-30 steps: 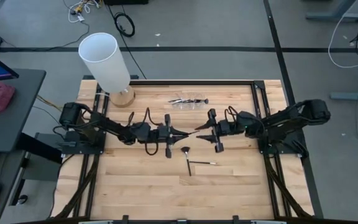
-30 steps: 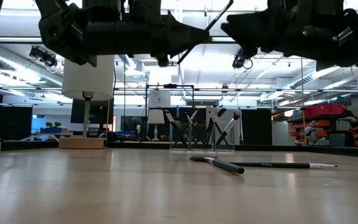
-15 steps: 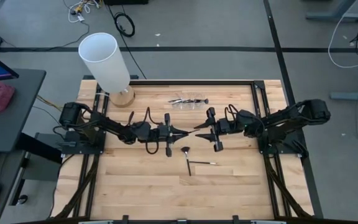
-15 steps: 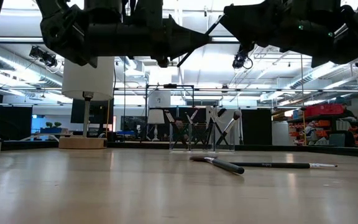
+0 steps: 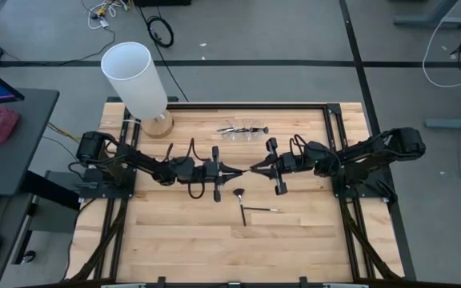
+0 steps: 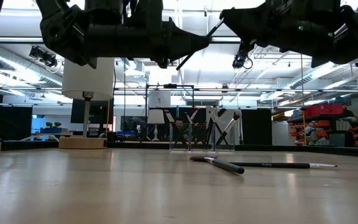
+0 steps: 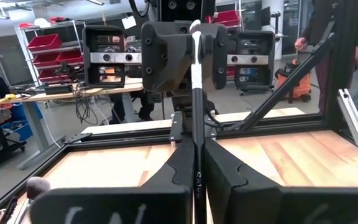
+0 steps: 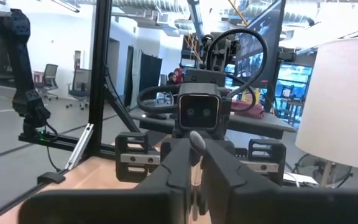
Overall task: Pick & Place Makeup Supplies
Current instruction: Put the makeup brush into the transparent organizer
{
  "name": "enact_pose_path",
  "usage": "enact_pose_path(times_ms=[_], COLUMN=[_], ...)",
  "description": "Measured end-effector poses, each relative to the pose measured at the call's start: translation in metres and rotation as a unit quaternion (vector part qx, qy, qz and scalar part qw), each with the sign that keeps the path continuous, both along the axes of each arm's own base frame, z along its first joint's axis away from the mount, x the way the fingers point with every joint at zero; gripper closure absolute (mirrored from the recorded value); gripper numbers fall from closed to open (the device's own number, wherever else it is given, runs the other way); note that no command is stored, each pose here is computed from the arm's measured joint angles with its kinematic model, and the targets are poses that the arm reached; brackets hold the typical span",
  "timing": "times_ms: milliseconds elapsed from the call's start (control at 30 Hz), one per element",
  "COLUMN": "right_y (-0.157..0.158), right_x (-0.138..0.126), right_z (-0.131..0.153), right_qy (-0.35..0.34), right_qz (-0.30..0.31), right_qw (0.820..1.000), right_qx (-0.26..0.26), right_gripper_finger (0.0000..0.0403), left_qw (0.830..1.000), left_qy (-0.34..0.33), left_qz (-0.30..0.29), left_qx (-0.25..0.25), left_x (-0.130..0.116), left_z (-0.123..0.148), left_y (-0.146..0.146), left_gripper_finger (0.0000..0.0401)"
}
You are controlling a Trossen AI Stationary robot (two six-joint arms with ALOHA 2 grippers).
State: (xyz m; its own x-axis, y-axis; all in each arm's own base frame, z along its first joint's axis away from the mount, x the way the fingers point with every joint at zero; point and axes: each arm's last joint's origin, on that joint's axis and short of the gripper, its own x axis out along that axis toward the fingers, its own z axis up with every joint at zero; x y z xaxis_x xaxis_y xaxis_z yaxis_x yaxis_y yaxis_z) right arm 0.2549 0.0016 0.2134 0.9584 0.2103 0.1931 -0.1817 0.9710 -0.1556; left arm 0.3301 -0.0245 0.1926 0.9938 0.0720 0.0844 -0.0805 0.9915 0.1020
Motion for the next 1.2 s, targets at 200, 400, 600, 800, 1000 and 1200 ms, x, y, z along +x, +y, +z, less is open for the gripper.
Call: enact_pose_path(times_ms=[200, 400, 600, 800, 1000, 1200], right_y=[0.0, 0.0, -0.001, -0.009, -0.023, -0.03], right_x=[0.0, 0.0, 0.001, 0.002, 0.001, 0.018], right_z=[-0.001, -0.002, -0.006, -0.015, -0.019, 0.008], right_qy=[0.002, 0.012, 0.035, 0.078, 0.105, 0.164], right_qz=[-0.003, -0.003, -0.006, -0.067, -0.232, -0.307], right_qw=[1.0, 1.0, 0.999, 0.995, 0.967, 0.937], right_qx=[-0.005, -0.003, 0.002, 0.018, 0.015, -0.003], right_gripper_finger=[0.0382, 0.0384, 0.0385, 0.0385, 0.0385, 0.0385], left_qw=[1.0, 1.0, 1.0, 0.998, 0.992, 0.991], left_qy=[0.003, 0.008, 0.011, 0.013, 0.034, 0.037], left_qz=[0.002, 0.003, 0.016, 0.052, 0.122, 0.132], left_qx=[0.0, -0.002, -0.012, -0.014, 0.0, 0.0], left_x=[0.0, 0.0, 0.0, 0.0, -0.001, -0.001], left_z=[-0.001, -0.002, -0.002, -0.003, -0.006, -0.007], left_y=[0.002, 0.002, 0.003, 0.005, 0.009, 0.009], left_gripper_finger=[0.0382, 0.0354, 0.0309, 0.0258, 0.0226, 0.022])
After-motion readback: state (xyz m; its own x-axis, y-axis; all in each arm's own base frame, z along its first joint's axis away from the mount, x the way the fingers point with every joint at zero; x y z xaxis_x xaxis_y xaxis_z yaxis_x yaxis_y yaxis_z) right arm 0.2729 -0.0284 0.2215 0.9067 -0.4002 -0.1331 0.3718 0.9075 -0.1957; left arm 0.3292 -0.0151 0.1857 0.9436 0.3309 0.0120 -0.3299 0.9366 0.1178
